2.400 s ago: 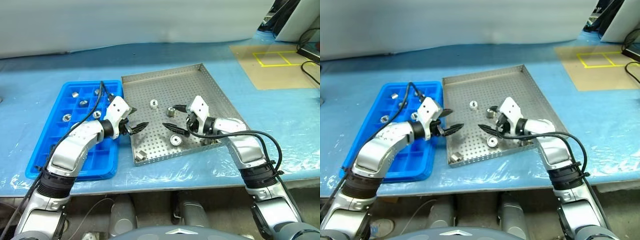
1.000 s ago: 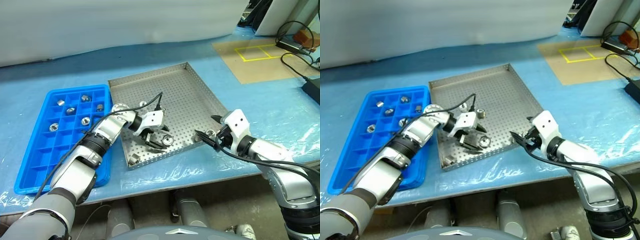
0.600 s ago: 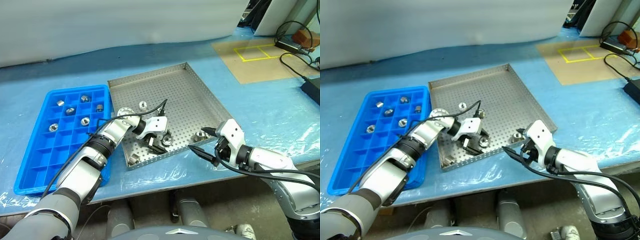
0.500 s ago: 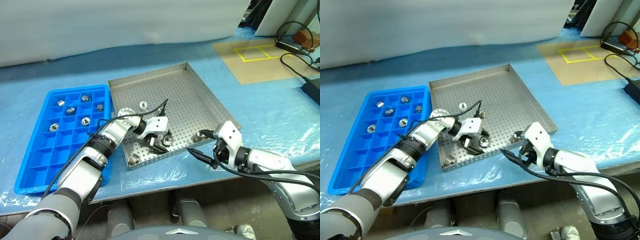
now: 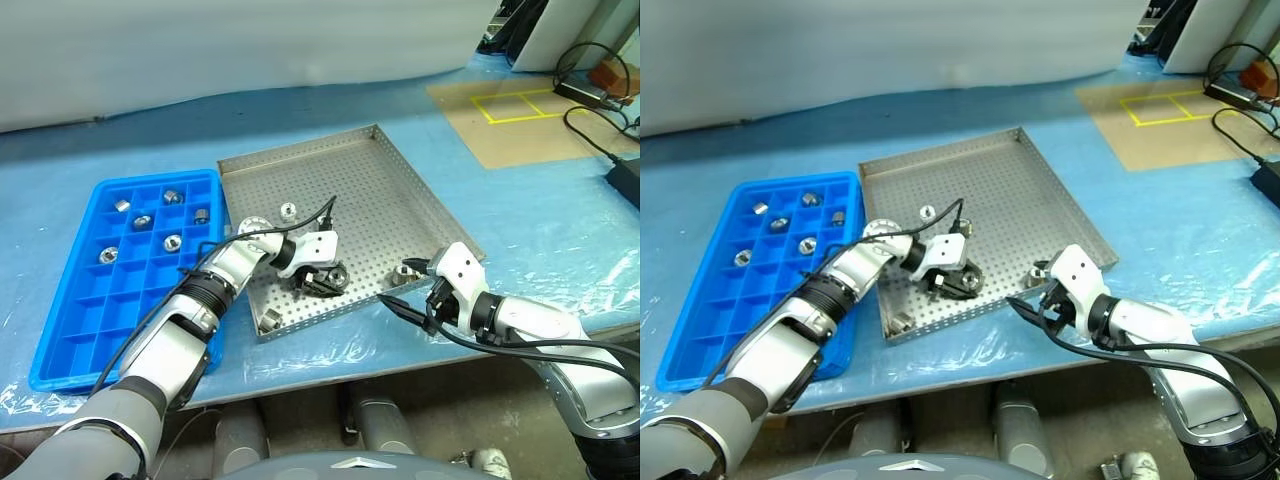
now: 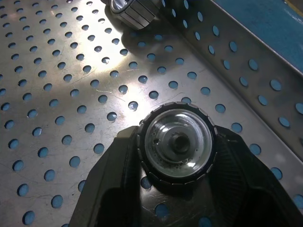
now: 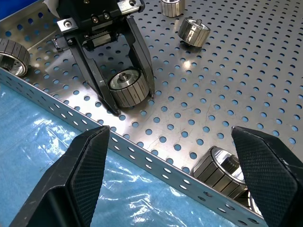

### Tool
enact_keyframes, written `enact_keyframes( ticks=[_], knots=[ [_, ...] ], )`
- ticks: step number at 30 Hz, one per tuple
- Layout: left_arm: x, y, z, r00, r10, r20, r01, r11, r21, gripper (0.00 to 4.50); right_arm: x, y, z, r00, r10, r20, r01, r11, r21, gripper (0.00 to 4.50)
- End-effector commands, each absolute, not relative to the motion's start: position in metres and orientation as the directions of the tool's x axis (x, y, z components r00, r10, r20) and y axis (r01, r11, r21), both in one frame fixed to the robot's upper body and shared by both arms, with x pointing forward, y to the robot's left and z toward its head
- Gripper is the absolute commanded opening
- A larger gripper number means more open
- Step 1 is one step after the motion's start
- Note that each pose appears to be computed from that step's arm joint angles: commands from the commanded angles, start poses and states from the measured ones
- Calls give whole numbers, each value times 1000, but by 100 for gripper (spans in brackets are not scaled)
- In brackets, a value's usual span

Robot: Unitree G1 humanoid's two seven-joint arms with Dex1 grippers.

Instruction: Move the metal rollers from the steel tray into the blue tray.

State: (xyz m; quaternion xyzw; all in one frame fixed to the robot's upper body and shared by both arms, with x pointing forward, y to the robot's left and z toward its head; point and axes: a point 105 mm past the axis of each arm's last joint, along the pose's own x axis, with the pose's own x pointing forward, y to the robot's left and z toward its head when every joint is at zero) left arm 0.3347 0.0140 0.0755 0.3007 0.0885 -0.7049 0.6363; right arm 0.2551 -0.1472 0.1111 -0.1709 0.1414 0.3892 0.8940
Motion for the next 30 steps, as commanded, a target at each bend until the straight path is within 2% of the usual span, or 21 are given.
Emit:
enact_keyframes(
  ticks=[1,5,10,14,17,19,23,27,30],
  knots=[
    [343,12,82,48,-855,-516,946,-127,299,180,256,-146,117,666,649,-368,-742,630,-230,432],
    [348,13,93,82,-876,-475,944,-84,319,180,257,-144,120,659,659,-362,-748,623,-228,432],
    [351,23,124,159,-915,-371,941,26,338,180,258,-133,136,609,725,-321,-792,578,-197,432],
    [343,48,149,233,-922,-309,926,114,359,180,267,-128,141,567,754,-331,-823,527,-211,432],
    [326,73,167,290,-919,-267,913,183,364,180,274,-118,146,527,790,-312,-850,486,-204,432],
    [322,88,175,358,-902,-242,893,256,370,180,278,-111,147,498,811,-307,-867,453,-207,432],
    [321,125,186,555,-810,-189,807,470,358,180,293,-87,152,404,871,-280,-911,355,-210,432],
    [314,155,185,686,-701,-196,713,595,371,180,310,-65,155,317,910,-269,-938,258,-232,432],
    [307,202,183,835,-518,-189,548,745,381,180,319,-42,159,225,938,-263,-956,160,-247,432]
  ],
)
